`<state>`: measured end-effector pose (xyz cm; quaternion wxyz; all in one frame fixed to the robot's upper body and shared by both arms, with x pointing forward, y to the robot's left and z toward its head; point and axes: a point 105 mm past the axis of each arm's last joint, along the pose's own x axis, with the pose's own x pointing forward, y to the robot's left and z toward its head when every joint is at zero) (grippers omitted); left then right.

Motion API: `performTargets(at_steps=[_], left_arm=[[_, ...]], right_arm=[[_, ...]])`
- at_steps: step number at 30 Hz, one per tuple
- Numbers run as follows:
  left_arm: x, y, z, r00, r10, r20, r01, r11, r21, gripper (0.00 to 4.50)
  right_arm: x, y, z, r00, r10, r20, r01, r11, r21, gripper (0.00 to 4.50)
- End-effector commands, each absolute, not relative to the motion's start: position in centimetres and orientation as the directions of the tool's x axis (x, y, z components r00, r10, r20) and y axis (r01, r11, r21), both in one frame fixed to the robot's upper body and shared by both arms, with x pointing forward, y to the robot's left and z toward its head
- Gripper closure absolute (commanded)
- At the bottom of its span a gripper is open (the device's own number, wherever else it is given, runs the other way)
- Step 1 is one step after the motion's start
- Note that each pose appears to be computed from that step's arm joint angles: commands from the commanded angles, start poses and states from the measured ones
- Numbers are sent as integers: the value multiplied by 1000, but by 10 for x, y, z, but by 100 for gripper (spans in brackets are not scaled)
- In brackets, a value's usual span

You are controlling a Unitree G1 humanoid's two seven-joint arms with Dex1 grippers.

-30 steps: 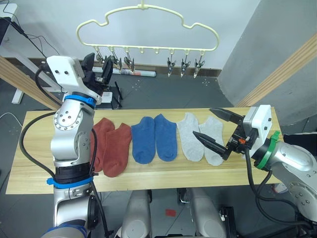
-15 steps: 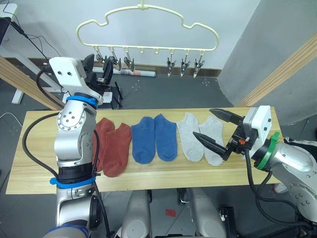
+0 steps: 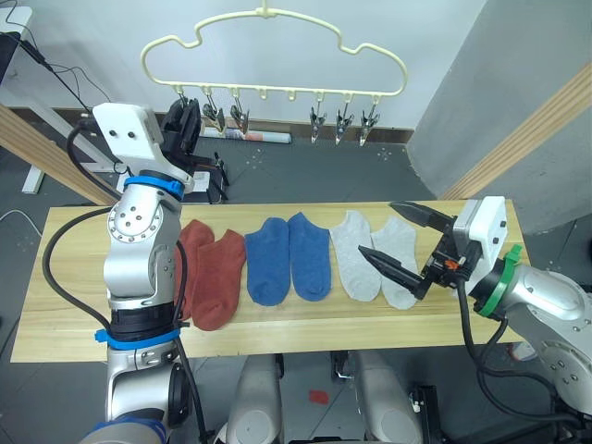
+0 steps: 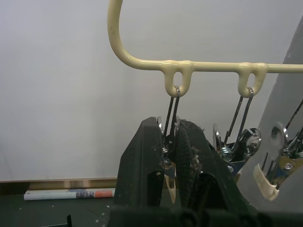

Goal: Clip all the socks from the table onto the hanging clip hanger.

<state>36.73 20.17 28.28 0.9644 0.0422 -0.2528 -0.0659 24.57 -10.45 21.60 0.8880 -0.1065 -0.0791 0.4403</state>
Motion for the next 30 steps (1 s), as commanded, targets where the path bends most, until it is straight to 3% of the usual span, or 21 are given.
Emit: performTargets(at_steps=[1, 7, 11, 14, 17, 24, 26, 30], left_arm=[[356, 198, 299, 822, -170, 544, 88, 981, 173, 432], [355, 196, 299, 825, -191, 532, 119, 979, 167, 432], [352, 192, 303, 823, -233, 519, 154, 970, 190, 432], [353, 193, 304, 825, -240, 511, 158, 967, 200, 432], [355, 191, 303, 828, -245, 504, 165, 966, 199, 432], [357, 189, 302, 832, -250, 494, 173, 965, 196, 432], [357, 190, 302, 833, -251, 493, 173, 965, 199, 432], [358, 190, 302, 834, -253, 490, 174, 964, 200, 432]], right_arm=[[235, -97, 222, 561, 825, 73, -783, 557, -278, 0], [242, -98, 209, 597, 802, 22, -765, 578, -284, 0], [270, -113, 161, 741, 657, -138, -666, 694, -273, 0], [285, -117, 152, 809, 572, -133, -586, 768, -261, 0], [315, -131, 133, 922, 369, -115, -387, 883, -267, 0], [347, -151, 104, 992, 92, -87, -109, 971, -212, 0], [353, -155, 103, 997, 47, -62, -58, 983, -174, 0], [360, -147, 101, 997, 71, -33, -75, 987, -139, 0]])
